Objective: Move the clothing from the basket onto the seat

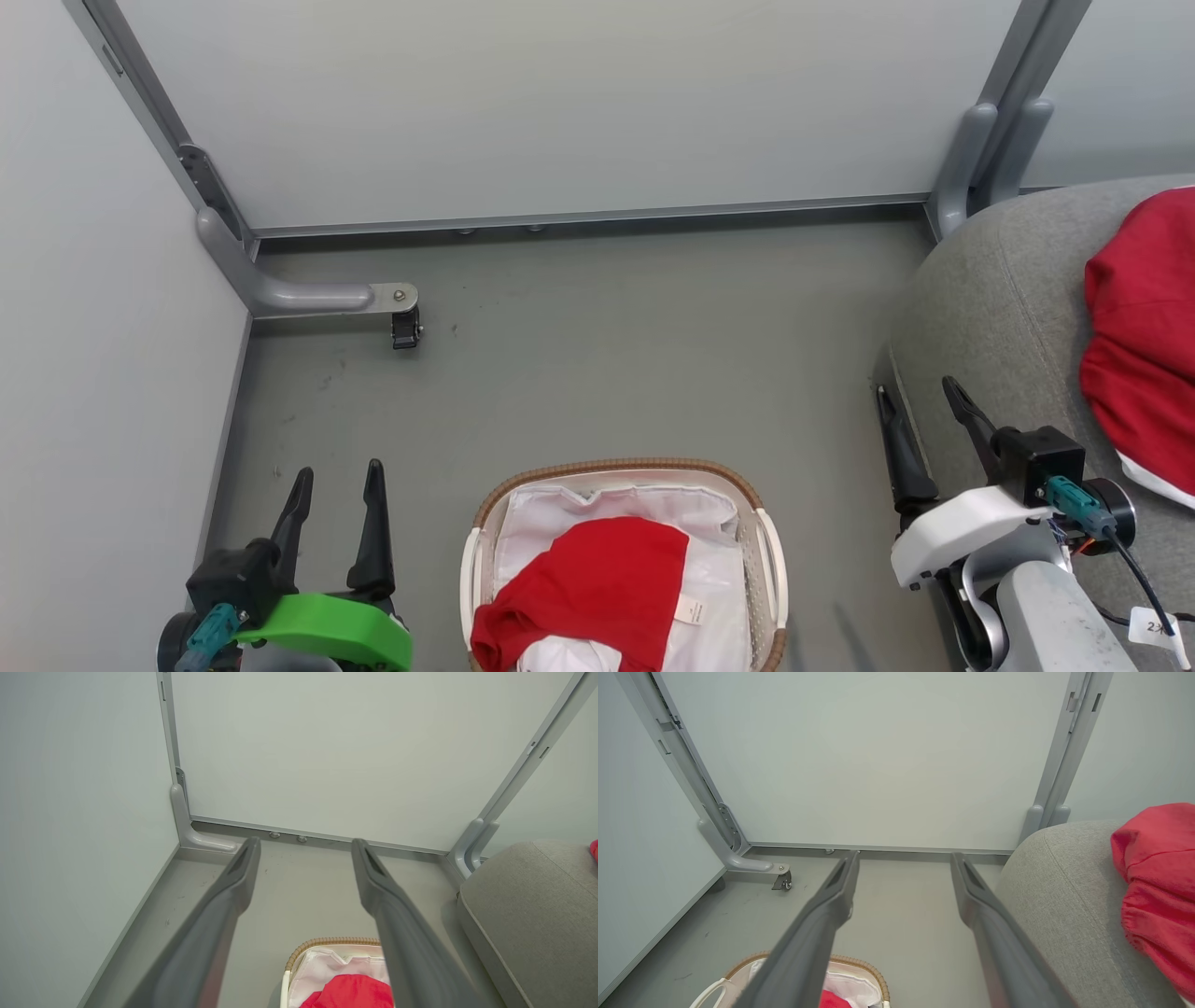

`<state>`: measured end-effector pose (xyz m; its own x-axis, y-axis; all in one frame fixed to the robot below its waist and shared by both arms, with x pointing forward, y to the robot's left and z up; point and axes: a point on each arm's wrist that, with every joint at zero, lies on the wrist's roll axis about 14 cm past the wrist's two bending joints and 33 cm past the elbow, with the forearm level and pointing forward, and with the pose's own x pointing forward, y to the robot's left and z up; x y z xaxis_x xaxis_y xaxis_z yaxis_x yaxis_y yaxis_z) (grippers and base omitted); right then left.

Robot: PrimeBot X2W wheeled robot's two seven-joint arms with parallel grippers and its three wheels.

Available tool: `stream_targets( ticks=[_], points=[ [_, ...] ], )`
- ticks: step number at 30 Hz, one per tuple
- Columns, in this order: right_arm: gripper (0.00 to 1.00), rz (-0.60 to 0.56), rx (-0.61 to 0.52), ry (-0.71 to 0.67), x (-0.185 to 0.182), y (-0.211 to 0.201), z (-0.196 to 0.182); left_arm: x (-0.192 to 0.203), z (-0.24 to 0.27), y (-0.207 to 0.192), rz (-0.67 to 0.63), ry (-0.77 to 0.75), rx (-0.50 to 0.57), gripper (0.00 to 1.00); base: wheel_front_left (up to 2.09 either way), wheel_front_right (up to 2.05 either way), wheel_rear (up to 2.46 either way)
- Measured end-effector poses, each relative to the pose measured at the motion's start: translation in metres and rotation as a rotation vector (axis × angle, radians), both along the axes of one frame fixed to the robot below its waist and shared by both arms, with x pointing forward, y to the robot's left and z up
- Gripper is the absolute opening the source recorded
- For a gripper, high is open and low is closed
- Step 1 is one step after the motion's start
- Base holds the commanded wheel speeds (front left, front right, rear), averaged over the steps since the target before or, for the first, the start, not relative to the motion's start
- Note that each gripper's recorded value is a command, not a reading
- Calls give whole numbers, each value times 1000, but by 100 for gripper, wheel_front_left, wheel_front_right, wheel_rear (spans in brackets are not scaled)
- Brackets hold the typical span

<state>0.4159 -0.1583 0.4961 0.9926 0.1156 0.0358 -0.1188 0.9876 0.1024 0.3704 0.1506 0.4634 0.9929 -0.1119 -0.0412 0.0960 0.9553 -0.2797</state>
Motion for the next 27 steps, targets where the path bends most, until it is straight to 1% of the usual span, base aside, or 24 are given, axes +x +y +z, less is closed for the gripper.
stream_targets(
  ticks=[17,27],
  points=[
    [100,-7,1,14,4,-2,-6,4,-5,-7,-21,15,3,100,0,0,0],
    [100,-52,-33,5,26,-19,-7,37,-9,-43,-146,13,58,100,0,0,0]
  ],
)
